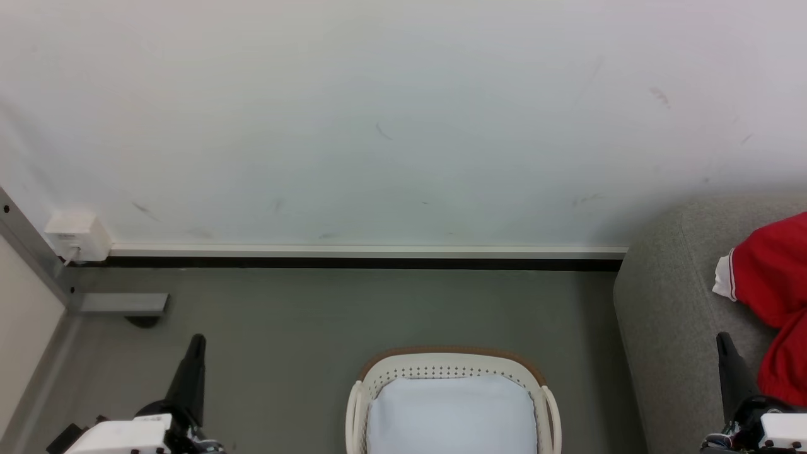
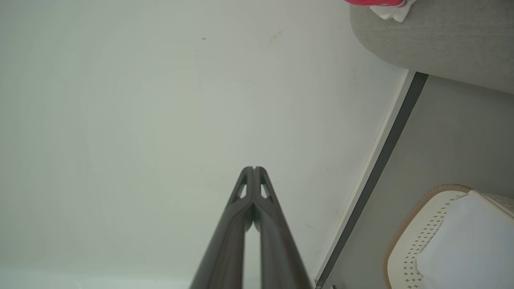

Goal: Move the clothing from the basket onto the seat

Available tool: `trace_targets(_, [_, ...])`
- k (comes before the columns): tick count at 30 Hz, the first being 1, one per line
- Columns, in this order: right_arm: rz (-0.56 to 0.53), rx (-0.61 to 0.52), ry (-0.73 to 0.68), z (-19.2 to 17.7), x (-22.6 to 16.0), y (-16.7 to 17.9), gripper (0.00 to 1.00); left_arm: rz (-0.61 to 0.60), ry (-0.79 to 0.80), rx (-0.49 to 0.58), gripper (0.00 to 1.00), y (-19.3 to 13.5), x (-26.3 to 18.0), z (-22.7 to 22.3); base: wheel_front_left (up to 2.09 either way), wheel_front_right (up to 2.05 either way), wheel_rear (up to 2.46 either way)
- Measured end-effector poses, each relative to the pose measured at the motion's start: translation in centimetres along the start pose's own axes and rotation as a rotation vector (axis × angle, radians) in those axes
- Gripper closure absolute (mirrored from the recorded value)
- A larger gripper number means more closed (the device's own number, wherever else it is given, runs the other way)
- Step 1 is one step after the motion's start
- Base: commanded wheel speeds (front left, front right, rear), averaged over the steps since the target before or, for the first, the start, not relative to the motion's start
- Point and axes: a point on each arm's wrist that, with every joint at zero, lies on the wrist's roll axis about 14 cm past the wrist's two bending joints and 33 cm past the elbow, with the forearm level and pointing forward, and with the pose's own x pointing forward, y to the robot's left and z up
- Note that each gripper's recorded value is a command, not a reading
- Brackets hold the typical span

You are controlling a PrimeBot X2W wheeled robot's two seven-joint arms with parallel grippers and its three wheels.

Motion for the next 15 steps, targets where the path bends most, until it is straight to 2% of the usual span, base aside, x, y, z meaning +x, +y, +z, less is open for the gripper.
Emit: trace_targets(15, [0.000, 0.001, 0.000, 0.00, 0.00, 0.00, 1.00, 0.000, 0.000, 0.000, 1.00, 0.00, 0.00, 0.00, 0.00, 0.00, 0.00])
